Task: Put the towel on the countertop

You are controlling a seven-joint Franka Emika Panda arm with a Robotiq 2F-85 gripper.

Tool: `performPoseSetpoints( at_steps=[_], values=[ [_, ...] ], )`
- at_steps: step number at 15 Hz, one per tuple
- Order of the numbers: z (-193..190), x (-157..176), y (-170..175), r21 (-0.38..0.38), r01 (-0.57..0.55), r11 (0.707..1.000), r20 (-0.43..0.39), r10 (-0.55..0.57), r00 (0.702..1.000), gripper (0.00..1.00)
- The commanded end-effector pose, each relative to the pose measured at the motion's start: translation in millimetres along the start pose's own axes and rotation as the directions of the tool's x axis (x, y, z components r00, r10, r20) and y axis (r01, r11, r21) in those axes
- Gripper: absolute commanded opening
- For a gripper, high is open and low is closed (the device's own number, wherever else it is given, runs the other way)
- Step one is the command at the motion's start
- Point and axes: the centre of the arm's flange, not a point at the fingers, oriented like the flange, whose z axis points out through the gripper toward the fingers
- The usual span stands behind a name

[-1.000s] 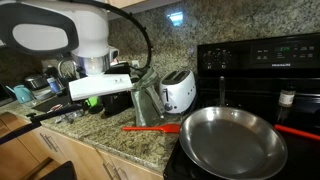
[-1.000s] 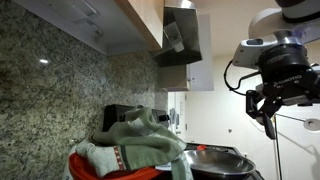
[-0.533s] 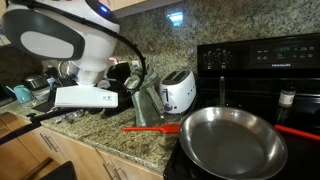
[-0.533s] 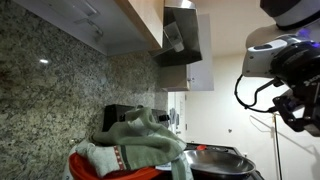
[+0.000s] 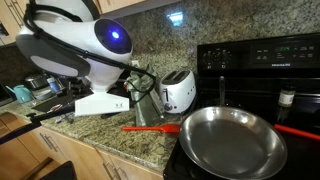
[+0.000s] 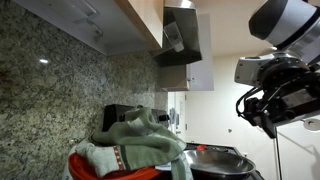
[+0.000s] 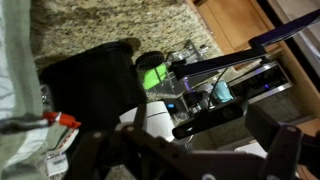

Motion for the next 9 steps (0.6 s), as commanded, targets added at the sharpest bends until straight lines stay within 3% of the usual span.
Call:
performPoseSetpoints(
  at_steps=[1,9],
  values=[
    [12.1,-13.0,17.1,-0.147,0.131,0.980,-0.040,-0.138,0.990,1.00],
    [30.0,-27.4,42.8,-0.384,0.324,0.864,0.026,-0.341,0.940,1.00]
  ],
)
